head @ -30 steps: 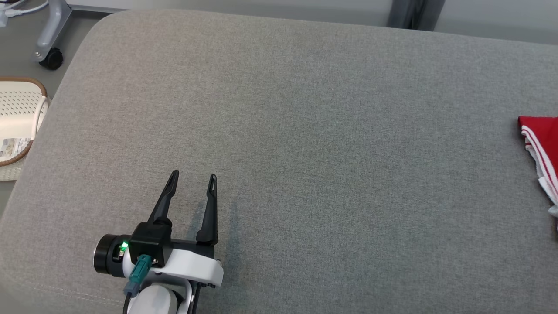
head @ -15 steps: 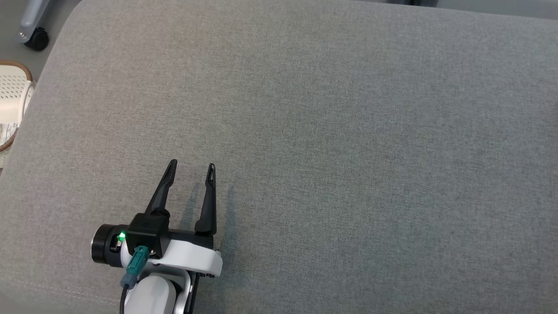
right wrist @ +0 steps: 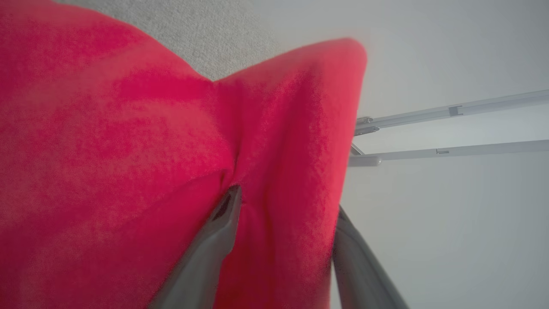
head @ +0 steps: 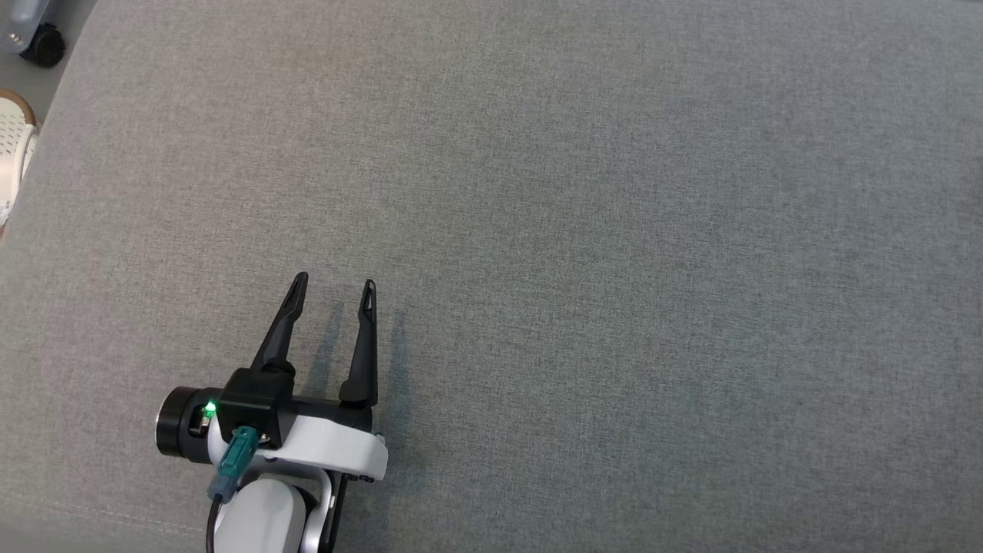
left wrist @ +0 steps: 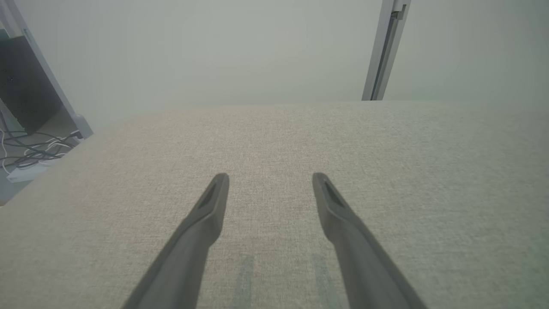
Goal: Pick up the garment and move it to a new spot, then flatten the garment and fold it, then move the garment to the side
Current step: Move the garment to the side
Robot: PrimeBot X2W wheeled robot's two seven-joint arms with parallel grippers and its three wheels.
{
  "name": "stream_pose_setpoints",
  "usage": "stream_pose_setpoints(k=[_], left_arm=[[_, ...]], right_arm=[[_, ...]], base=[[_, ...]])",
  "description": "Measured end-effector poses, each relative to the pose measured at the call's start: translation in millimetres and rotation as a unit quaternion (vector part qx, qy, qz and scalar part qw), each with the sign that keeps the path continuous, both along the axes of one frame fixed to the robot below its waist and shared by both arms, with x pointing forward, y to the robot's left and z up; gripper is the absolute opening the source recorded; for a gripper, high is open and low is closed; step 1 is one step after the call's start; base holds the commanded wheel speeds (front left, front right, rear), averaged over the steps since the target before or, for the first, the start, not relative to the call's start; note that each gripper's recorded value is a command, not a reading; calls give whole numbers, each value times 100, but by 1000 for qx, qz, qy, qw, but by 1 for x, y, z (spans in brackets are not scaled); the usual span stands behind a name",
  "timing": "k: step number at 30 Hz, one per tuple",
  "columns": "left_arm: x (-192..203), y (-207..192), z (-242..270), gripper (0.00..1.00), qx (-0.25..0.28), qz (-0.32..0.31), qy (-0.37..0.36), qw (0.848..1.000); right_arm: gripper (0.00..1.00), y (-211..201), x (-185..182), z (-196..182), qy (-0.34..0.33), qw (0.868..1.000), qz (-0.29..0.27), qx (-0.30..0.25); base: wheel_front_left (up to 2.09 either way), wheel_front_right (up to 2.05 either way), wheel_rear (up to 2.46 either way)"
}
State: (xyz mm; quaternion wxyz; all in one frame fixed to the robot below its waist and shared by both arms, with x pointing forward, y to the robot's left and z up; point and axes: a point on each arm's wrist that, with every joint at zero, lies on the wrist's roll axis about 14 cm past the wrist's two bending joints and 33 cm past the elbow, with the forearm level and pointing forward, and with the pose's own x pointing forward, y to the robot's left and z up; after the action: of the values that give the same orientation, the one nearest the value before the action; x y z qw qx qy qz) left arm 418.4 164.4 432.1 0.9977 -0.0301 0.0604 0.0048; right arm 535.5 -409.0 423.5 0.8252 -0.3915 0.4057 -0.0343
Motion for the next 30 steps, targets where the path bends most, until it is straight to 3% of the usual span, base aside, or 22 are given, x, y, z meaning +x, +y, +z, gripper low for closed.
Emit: stream_pose_setpoints(k=[10, 18, 23, 24, 30], left_arm=[[-1, -4, 12, 100, -2, -6, -15, 1000], [-6, -4, 30, 100, -2, -4, -39, 999], [-13, 1, 42, 100, -1, 5, -54, 999], [-13, 1, 42, 100, -1, 5, -54, 999], [-25, 10, 58, 100, 0, 20, -75, 997]], right_arm=[[100, 8, 6, 27, -43, 999, 16, -3], [100, 44, 21, 72, -133, 989, 63, 32], [100, 98, 28, 93, -212, 964, 116, 110], [100, 98, 28, 93, -212, 964, 116, 110], [100, 164, 17, 117, -293, 915, 168, 222]], base=[[0, 0, 0], [0, 0, 0], [0, 0, 0], [0, 0, 0], [0, 0, 0]])
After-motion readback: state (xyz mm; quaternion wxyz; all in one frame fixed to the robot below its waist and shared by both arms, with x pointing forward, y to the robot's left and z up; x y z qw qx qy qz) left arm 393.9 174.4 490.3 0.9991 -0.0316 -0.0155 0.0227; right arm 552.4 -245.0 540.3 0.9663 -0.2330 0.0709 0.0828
